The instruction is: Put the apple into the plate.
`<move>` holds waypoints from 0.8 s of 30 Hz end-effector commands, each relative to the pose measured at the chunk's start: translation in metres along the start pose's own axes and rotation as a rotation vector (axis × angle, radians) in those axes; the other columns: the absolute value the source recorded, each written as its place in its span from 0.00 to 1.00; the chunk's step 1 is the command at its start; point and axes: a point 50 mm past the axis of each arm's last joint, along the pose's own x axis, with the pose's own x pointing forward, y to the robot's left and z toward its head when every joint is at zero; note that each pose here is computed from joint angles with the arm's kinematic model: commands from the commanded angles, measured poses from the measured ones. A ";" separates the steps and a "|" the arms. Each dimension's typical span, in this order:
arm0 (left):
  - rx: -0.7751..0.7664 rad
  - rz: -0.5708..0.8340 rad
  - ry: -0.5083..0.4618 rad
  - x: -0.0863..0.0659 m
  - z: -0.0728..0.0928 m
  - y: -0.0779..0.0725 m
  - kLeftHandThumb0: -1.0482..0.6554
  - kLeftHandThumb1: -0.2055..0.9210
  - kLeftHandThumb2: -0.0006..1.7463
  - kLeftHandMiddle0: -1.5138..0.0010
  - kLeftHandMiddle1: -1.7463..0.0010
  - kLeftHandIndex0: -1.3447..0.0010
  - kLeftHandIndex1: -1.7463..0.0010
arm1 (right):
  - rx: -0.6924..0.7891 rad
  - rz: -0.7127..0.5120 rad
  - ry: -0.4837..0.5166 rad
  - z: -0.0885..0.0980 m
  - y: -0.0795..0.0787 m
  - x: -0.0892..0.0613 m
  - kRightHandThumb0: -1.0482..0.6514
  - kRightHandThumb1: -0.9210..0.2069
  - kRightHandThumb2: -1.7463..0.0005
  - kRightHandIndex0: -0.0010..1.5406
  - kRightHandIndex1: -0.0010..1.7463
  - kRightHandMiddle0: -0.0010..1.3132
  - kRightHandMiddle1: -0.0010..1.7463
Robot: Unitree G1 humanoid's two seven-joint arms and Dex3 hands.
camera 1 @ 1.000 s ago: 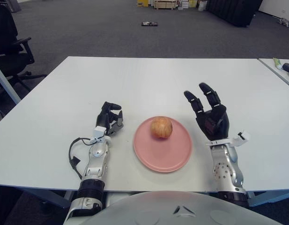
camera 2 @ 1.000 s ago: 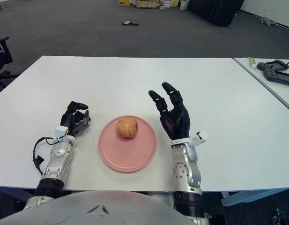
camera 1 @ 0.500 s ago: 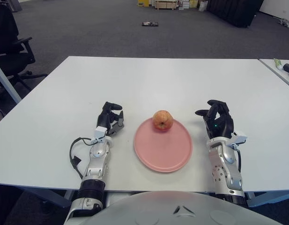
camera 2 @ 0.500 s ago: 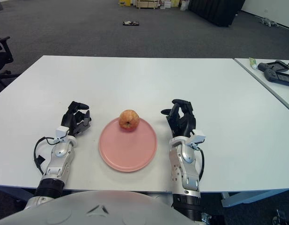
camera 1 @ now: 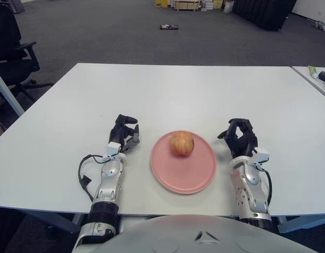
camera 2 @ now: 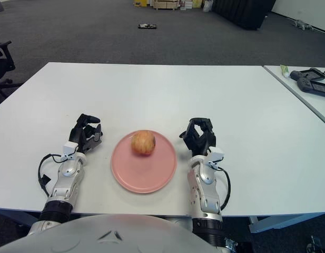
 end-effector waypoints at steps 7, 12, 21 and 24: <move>0.005 0.004 0.070 -0.005 -0.012 0.001 0.39 0.77 0.51 0.65 0.00 0.74 0.00 | -0.012 -0.026 0.025 -0.011 0.003 -0.003 0.38 0.26 0.47 0.57 1.00 0.29 1.00; 0.004 0.005 0.072 -0.004 -0.012 0.002 0.39 0.78 0.50 0.66 0.00 0.74 0.00 | -0.022 -0.025 0.031 -0.014 0.003 -0.003 0.38 0.27 0.46 0.58 1.00 0.29 1.00; -0.006 0.000 0.061 -0.004 -0.011 0.002 0.39 0.77 0.51 0.66 0.00 0.74 0.00 | -0.033 -0.013 0.049 -0.021 0.002 -0.005 0.38 0.28 0.45 0.59 1.00 0.30 1.00; -0.008 -0.003 0.058 -0.004 -0.011 0.002 0.39 0.77 0.51 0.65 0.00 0.74 0.00 | -0.036 -0.013 0.062 -0.024 0.002 -0.007 0.38 0.28 0.45 0.59 1.00 0.30 1.00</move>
